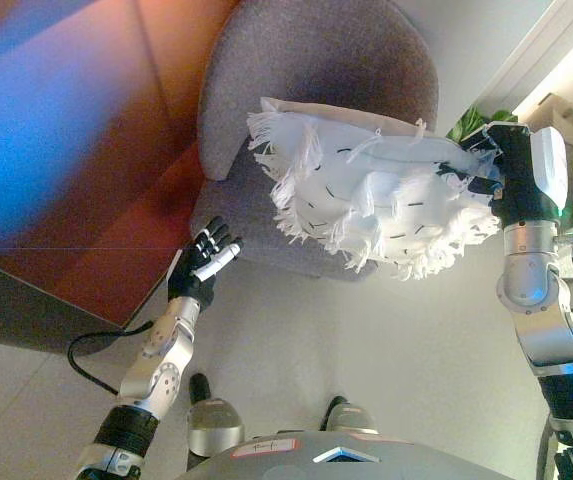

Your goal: Pick up the pillow and put it on the sofa.

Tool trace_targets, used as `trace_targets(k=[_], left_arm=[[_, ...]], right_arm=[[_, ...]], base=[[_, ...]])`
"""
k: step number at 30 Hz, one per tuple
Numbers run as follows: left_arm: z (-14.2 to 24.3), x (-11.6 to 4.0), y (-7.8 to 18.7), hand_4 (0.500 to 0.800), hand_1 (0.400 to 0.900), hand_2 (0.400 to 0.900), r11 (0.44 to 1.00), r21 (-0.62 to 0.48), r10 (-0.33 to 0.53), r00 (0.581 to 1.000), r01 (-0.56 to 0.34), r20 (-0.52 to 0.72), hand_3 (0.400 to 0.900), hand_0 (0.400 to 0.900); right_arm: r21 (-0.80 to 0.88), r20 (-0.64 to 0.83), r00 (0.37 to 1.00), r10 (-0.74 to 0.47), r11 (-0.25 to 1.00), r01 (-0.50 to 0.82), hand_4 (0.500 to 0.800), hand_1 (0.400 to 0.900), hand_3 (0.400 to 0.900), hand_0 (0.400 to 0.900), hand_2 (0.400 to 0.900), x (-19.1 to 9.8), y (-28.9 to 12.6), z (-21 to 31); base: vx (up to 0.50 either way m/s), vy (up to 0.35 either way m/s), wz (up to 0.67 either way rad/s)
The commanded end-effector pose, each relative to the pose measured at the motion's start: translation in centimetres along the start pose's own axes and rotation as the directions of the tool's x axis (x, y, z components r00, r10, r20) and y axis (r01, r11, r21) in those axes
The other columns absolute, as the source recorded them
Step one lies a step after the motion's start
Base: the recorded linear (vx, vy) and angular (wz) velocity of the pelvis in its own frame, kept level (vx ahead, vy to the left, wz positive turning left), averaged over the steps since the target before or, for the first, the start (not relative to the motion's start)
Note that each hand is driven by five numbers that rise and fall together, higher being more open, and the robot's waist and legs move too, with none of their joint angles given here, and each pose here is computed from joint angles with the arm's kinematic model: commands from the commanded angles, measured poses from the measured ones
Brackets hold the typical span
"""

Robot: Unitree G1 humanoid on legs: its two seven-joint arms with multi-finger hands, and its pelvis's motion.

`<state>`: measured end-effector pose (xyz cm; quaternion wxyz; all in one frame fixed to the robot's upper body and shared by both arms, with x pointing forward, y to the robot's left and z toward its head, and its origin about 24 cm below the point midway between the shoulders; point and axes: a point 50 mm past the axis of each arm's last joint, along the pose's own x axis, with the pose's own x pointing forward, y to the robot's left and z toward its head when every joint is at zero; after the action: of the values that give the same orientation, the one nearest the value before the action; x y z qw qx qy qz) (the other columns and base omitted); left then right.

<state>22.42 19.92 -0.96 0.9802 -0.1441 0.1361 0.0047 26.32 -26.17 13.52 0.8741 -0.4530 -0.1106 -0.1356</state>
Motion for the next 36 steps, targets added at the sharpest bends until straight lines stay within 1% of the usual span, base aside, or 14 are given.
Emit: trace_targets(k=[1,5,7,9,12,14,18,22,25,26,28,30,32,36], left_arm=[[3.4,0.4,-1.3,0.800,0.900,0.900,0.990,0.043,-0.140,0.978,0.135,0.152,0.900,0.900],[3.6,-0.4,-0.7,0.800,0.900,0.900,0.986,0.056,-0.163,0.977,0.157,0.137,0.900,0.900],[3.8,-0.8,-0.6,0.800,0.900,0.900,0.981,0.073,-0.189,0.974,0.181,0.127,0.900,0.900],[3.9,-1.0,-0.8,0.800,0.900,0.900,0.972,0.096,-0.227,0.967,0.216,0.117,0.900,0.900],[4.6,-1.1,-1.1,0.800,0.900,0.900,0.950,0.138,-0.294,0.950,0.279,0.102,0.900,0.900],[5.3,-0.9,-1.2,0.800,0.900,0.900,0.937,0.165,-0.328,0.939,0.309,0.102,0.900,0.900],[6.9,-0.4,-1.0,0.800,0.900,0.900,0.923,0.208,-0.354,0.926,0.323,0.131,0.900,0.900],[7.9,-0.5,-0.6,0.800,0.900,0.900,0.918,0.239,-0.358,0.921,0.317,0.154,0.900,0.900],[8.3,-0.5,-0.2,0.800,0.900,0.900,0.914,0.255,-0.361,0.919,0.316,0.156,0.900,0.900],[8.4,-0.6,-0.1,0.800,0.900,0.900,0.912,0.258,-0.365,0.918,0.319,0.154,0.900,0.900],[8.1,-0.8,0.0,0.800,0.900,0.900,0.907,0.265,-0.374,0.915,0.327,0.149,0.900,0.900],[8.0,-1.2,0.1,0.800,0.900,0.900,0.912,0.262,-0.362,0.920,0.316,0.148,0.900,0.900],[8.1,-1.2,0.3,0.800,0.900,0.900,0.913,0.260,-0.356,0.924,0.313,0.141,0.900,0.900],[7.6,-1.3,0.2,0.800,0.900,0.900,0.907,0.260,-0.370,0.921,0.330,0.122,0.900,0.900]], right_arm=[[0.050,0.251,0.927,-0.280,0.960,0.276,0.500,0.400,0.400,0.400,0.400,5.3,-7.1,5.3],[-0.012,0.199,0.947,-0.254,0.965,0.261,0.500,0.400,0.400,0.400,0.400,7.1,-6.6,4.6],[-0.056,0.160,0.955,-0.251,0.963,0.263,0.500,0.400,0.400,0.400,0.400,8.1,-6.5,3.9],[-0.076,0.114,0.960,-0.257,0.961,0.266,0.500,0.400,0.400,0.400,0.400,9.2,-6.9,3.2],[-0.135,0.046,0.954,-0.297,0.944,0.300,0.500,0.400,0.400,0.400,0.400,11.0,-8.3,2.1],[-0.172,0.012,0.944,-0.329,0.930,0.326,0.500,0.400,0.400,0.400,0.400,12.0,-9.3,1.5],[-0.236,-0.009,0.921,-0.390,0.895,0.377,0.500,0.400,0.400,0.400,0.400,13.8,-11.5,2.2],[-0.300,-0.021,0.892,-0.452,0.854,0.426,0.500,0.400,0.400,0.400,0.400,14.6,-13.7,2.8],[-0.313,-0.110,0.851,-0.513,0.831,0.461,0.500,0.400,0.400,0.400,0.400,14.7,-15.0,1.7],[-0.318,-0.144,0.845,-0.515,0.833,0.453,0.800,0.900,0.900,0.900,0.900,14.7,-15.3,1.4],[-0.341,-0.233,0.821,-0.520,0.835,0.432,0.800,0.900,0.900,0.900,0.900,14.5,-15.5,0.2],[-0.327,-0.281,0.794,-0.538,0.832,0.448,0.800,0.900,0.900,0.900,0.900,14.1,-15.6,-0.5],[-0.330,-0.262,0.780,-0.568,0.813,0.480,0.800,0.900,0.900,0.900,0.900,14.0,-15.8,-0.6],[-0.330,-0.274,0.761,-0.587,0.801,0.499,0.800,0.900,0.900,0.900,0.900,13.9,-15.5,-0.7]], base=[[0.142,-0.058,0.18],[0.163,-0.077,0.20],[0.147,-0.087,0.20],[0.104,-0.082,0.20],[0.105,-0.156,0.25],[-0.060,-0.191,0.23],[-0.132,-0.220,0.16],[-0.092,-0.189,0.12],[-0.040,-0.177,0.06],[-0.019,-0.149,0.03],[0.008,-0.102,-0.01],[0.037,-0.057,-0.08],[0.029,-0.041,-0.05],[0.061,0.014,-0.06]])
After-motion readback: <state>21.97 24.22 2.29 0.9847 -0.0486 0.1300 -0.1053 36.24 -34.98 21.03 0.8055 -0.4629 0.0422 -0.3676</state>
